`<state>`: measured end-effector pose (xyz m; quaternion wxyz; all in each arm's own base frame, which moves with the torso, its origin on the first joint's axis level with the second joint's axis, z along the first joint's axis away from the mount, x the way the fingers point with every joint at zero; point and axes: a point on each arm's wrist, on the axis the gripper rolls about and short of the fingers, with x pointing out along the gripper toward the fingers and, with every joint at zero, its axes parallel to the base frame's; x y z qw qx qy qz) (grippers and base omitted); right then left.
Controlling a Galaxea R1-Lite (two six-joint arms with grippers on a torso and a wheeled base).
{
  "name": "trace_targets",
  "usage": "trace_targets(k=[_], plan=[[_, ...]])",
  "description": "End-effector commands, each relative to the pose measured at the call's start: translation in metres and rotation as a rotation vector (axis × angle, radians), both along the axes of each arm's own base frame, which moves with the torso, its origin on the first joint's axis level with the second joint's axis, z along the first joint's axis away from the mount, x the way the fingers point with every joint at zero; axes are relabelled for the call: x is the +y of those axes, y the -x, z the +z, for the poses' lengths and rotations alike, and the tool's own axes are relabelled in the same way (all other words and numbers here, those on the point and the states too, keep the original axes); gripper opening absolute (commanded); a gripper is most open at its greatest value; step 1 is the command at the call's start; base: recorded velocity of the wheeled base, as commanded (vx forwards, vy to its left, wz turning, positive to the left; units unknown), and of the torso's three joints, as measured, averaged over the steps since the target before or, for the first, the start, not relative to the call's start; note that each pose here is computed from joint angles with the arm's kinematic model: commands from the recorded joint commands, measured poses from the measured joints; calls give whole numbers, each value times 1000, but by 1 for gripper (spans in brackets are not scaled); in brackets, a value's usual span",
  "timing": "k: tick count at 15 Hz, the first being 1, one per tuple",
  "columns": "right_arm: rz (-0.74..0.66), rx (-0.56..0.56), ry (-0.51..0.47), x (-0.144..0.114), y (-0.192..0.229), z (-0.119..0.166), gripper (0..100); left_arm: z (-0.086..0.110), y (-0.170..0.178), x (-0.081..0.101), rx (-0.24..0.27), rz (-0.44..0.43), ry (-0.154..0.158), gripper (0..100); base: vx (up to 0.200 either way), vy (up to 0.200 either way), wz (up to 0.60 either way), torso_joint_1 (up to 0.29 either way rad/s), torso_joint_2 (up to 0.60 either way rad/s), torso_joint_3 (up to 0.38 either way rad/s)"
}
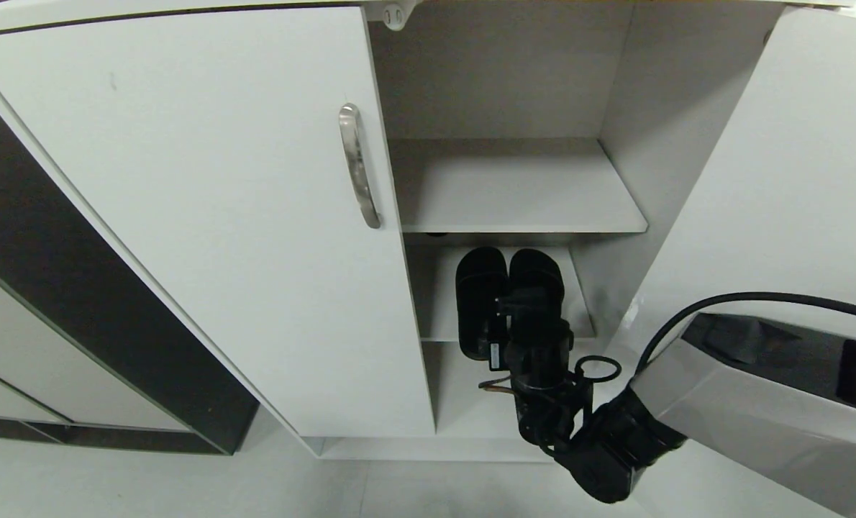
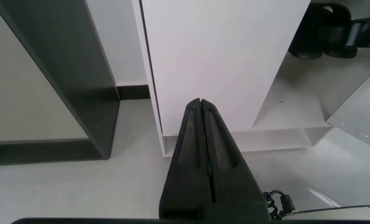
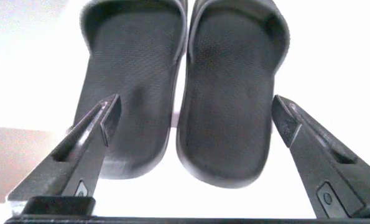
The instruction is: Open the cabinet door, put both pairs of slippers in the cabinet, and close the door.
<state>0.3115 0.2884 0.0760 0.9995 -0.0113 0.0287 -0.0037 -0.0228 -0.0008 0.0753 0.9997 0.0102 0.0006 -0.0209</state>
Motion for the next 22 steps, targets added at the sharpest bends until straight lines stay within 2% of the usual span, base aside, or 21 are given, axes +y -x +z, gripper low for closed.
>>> trace_targets(k=[1,5,12,22], plan=[[28,-15,-15,-5,23,13,100,0,0,0,1,-1,0,0,0,0,0,0,0,0],[31,-19,-25,-4,24,14,100,0,0,0,2,-1,5,0,0,0,0,0,0,0],[37,-16,-21,-3,27,14,100,0,0,0,2,0,8,0,-200,0,0,1,0,2],[37,-16,-20,-4,28,12,100,0,0,0,2,0,13,0,0,0,0,0,0,0]])
